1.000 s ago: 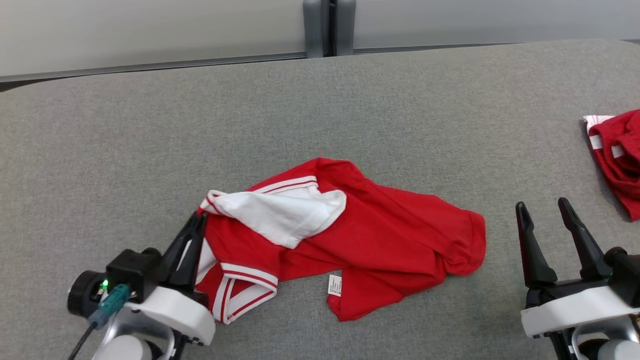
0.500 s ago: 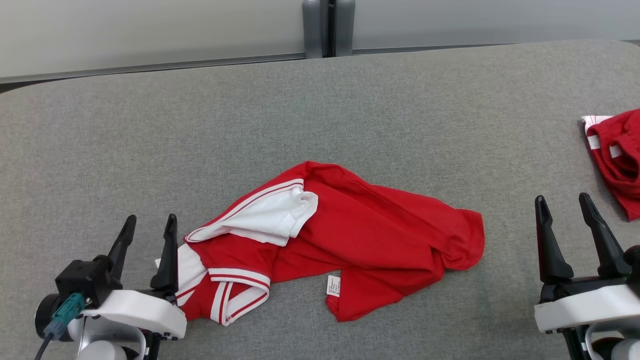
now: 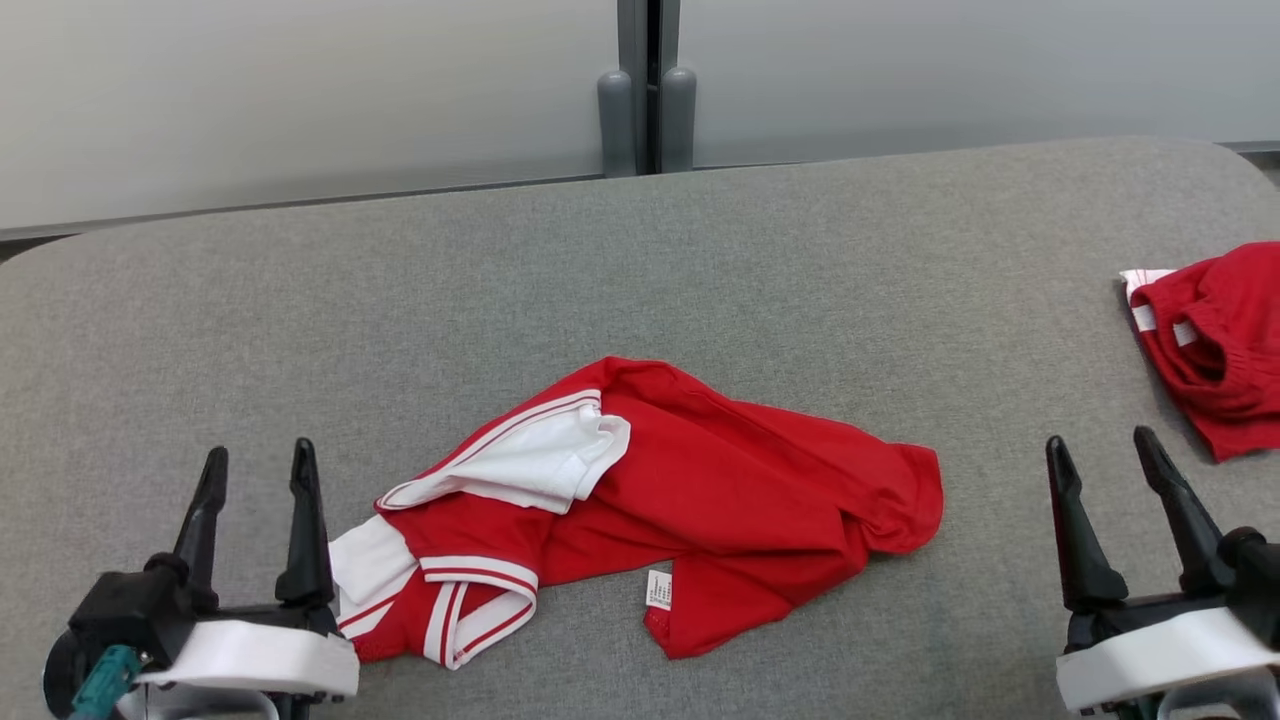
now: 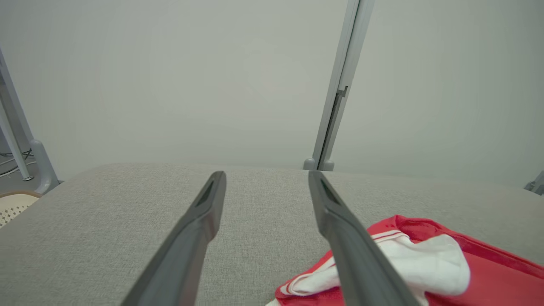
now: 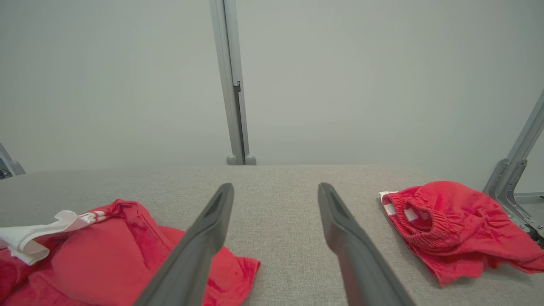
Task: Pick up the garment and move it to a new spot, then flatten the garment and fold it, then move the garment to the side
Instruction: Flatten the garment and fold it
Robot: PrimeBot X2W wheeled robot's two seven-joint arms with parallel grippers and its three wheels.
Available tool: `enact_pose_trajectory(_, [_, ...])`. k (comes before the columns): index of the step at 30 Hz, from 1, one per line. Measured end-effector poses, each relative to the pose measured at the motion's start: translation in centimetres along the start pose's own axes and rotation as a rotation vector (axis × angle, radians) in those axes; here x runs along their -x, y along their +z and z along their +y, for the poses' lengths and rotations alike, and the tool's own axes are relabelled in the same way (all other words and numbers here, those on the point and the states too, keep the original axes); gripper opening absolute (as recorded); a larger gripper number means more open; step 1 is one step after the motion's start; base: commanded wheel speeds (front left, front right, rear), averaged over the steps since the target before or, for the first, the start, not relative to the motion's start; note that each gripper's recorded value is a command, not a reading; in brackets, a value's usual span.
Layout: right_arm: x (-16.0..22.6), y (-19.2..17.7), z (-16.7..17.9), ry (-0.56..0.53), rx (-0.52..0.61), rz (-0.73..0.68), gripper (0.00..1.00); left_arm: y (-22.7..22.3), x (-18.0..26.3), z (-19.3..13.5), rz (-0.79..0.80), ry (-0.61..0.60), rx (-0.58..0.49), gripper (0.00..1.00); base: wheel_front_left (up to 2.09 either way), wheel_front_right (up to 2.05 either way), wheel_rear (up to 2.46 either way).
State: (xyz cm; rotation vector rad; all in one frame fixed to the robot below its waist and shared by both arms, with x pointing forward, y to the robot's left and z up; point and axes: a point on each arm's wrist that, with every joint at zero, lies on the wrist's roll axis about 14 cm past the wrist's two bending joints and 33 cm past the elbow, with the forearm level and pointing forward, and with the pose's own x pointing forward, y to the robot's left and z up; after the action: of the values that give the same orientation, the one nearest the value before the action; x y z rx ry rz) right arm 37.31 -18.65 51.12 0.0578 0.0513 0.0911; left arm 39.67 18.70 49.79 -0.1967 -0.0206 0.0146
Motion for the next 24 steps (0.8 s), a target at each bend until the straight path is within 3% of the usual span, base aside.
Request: enact_pose_trajectory(24, [1.2, -0.1, 0.8, 0.019, -0.014, 0.013, 1.00, 0.6, 1.9, -2.4, 0.017, -0.082, -0.069, 1.00, 0.00, 0.00, 0.00])
